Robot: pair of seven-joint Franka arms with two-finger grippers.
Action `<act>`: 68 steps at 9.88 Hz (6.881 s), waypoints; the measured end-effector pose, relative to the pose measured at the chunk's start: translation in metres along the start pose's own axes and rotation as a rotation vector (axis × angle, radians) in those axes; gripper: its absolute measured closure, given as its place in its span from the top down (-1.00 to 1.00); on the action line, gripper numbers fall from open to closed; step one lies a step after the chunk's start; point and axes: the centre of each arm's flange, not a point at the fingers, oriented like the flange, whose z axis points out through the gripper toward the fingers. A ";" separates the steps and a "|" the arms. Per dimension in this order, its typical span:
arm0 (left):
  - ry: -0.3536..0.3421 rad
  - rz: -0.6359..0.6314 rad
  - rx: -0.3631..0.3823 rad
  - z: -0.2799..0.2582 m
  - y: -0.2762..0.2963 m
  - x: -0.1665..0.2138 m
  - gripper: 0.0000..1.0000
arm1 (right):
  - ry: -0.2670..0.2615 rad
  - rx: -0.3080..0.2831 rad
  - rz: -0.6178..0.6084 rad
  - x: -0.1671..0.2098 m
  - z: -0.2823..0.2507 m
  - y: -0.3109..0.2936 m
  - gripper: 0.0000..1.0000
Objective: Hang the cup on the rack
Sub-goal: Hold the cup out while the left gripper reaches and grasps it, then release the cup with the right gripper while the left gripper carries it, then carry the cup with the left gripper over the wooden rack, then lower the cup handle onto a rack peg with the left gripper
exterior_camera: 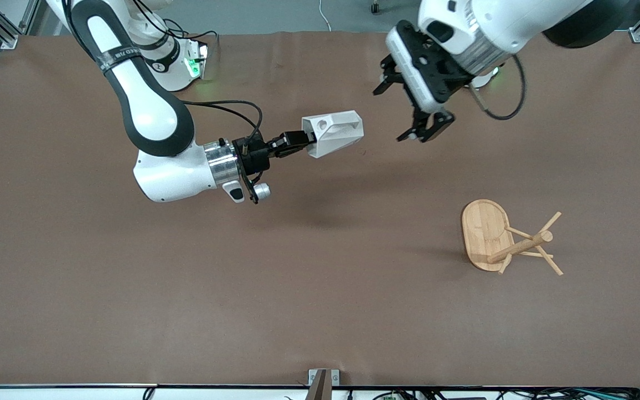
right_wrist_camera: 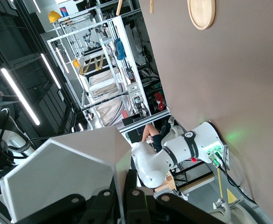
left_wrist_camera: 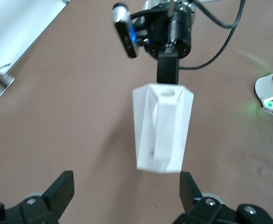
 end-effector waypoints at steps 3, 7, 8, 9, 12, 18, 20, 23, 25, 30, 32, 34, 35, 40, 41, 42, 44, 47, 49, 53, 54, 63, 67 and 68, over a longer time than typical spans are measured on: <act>-0.003 0.030 -0.031 0.020 0.007 0.007 1.00 | 0.000 0.000 0.000 0.000 0.000 0.000 -0.88; -0.090 0.020 -0.022 0.060 0.032 0.017 1.00 | 0.000 0.000 0.001 0.000 0.000 0.000 -0.88; -0.112 0.007 -0.012 0.068 0.036 0.018 1.00 | 0.000 0.000 0.001 0.000 0.000 0.000 -0.88; -0.128 0.004 -0.005 0.074 0.032 0.017 1.00 | 0.000 0.000 0.001 0.000 0.000 0.000 -0.88; -0.150 -0.010 -0.025 0.092 0.020 0.012 1.00 | 0.004 0.000 0.001 0.000 0.000 0.001 -0.88; -0.195 0.024 0.016 0.105 0.035 0.017 0.75 | 0.003 -0.001 0.009 0.000 0.002 0.005 -0.88; -0.198 0.022 0.017 0.106 0.037 0.017 0.48 | 0.006 -0.003 0.011 0.000 0.001 0.006 -0.88; -0.198 0.019 0.017 0.106 0.037 0.017 0.48 | 0.005 -0.002 0.012 0.000 0.001 0.006 -0.86; -0.206 -0.005 0.018 0.111 0.034 0.016 0.48 | 0.006 0.007 0.084 0.000 -0.002 0.001 -0.32; -0.210 -0.062 0.029 0.112 0.028 0.013 0.48 | 0.100 -0.224 0.146 0.012 -0.112 0.024 1.00; -0.208 -0.230 0.051 0.111 0.022 0.011 0.48 | 0.206 -0.432 0.204 0.009 -0.174 0.025 1.00; -0.208 -0.419 0.104 0.107 0.008 0.006 0.48 | 0.331 -0.722 0.211 -0.010 -0.239 0.015 1.00; -0.207 -0.516 0.144 0.103 -0.001 0.002 0.48 | 0.388 -0.852 0.215 -0.022 -0.274 0.014 1.00; -0.179 -0.767 0.213 0.069 -0.074 -0.036 0.48 | 0.626 -1.166 0.267 -0.114 -0.417 -0.041 1.00; -0.185 -0.791 0.221 0.062 -0.088 -0.046 0.48 | 0.635 -1.178 0.265 -0.138 -0.412 -0.066 1.00; -0.187 -0.812 0.226 0.057 -0.099 -0.054 0.48 | 0.642 -1.180 0.268 -0.160 -0.405 -0.087 1.00; -0.191 -0.836 0.232 0.052 -0.111 -0.064 0.48 | 0.615 -1.203 0.239 -0.193 -0.400 -0.111 1.00; -0.220 -0.861 0.219 0.062 -0.144 -0.089 0.48 | 0.578 -1.241 0.138 -0.221 -0.418 -0.135 1.00; -0.261 -0.867 0.241 0.082 -0.172 -0.108 0.48 | 0.581 -1.284 0.126 -0.225 -0.422 -0.140 1.00; -0.297 -0.834 0.258 0.094 -0.187 -0.123 0.48 | 0.558 -1.349 0.120 -0.220 -0.414 -0.142 1.00; -0.316 -0.829 0.273 0.098 -0.195 -0.132 0.48 | 0.559 -1.349 0.120 -0.220 -0.414 -0.142 1.00; -0.295 -0.825 0.311 0.089 -0.200 -0.221 0.48 | 0.583 -1.351 0.105 -0.220 -0.417 -0.147 1.00; -0.315 -0.851 0.311 0.092 -0.211 -0.246 0.48 | 0.582 -1.351 0.105 -0.219 -0.417 -0.146 1.00; -0.309 -0.851 0.316 0.091 -0.214 -0.248 0.48 | 0.582 -1.351 0.105 -0.219 -0.417 -0.146 1.00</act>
